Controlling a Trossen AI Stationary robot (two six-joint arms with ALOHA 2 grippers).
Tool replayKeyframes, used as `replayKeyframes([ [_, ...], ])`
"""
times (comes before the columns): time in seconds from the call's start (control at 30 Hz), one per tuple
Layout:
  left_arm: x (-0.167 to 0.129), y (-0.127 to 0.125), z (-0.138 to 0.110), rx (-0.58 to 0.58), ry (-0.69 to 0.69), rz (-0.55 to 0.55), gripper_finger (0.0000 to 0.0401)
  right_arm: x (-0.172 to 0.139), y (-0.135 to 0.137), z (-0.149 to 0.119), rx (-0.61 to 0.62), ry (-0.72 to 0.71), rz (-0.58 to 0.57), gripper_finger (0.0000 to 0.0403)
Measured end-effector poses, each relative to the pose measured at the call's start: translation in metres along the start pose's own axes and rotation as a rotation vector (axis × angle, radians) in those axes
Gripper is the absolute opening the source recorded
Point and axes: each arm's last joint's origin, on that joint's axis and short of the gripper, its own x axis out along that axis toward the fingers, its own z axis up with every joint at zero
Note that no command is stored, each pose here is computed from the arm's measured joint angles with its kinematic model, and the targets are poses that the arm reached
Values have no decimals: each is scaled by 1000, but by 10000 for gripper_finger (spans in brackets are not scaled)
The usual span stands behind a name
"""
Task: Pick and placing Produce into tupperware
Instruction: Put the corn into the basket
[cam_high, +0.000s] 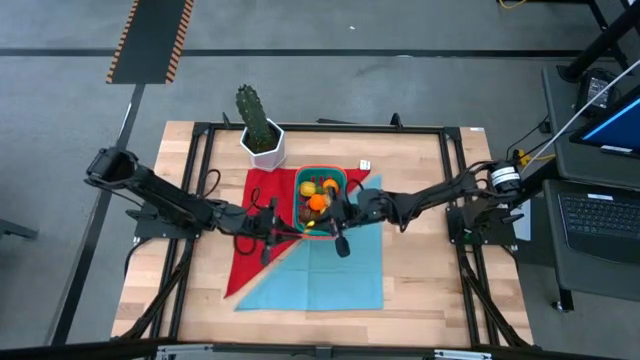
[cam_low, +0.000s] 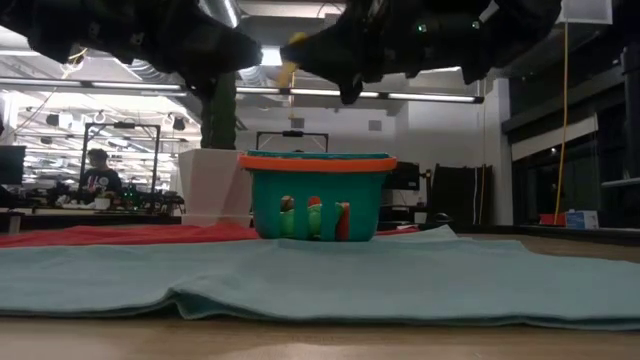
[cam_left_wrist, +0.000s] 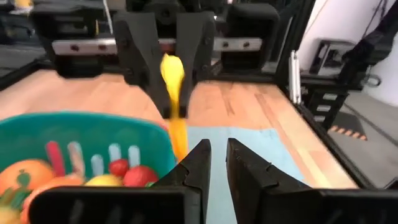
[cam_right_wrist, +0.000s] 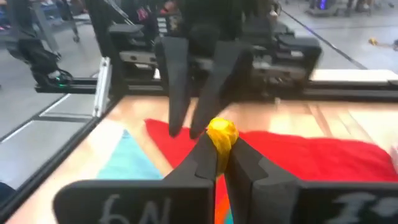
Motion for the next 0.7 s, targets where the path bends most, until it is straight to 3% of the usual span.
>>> replayKeyframes([
  [0.37,-29,1,11,37,66,115,67,-19,-20,11,19,120,-75,14],
  [0.6,-41,-2,10,66,89,233,80,-37,-36,16,35,213,-352,14],
  [0.7,-42,-1,8,62,103,292,85,-41,-41,16,63,229,-405,14],
])
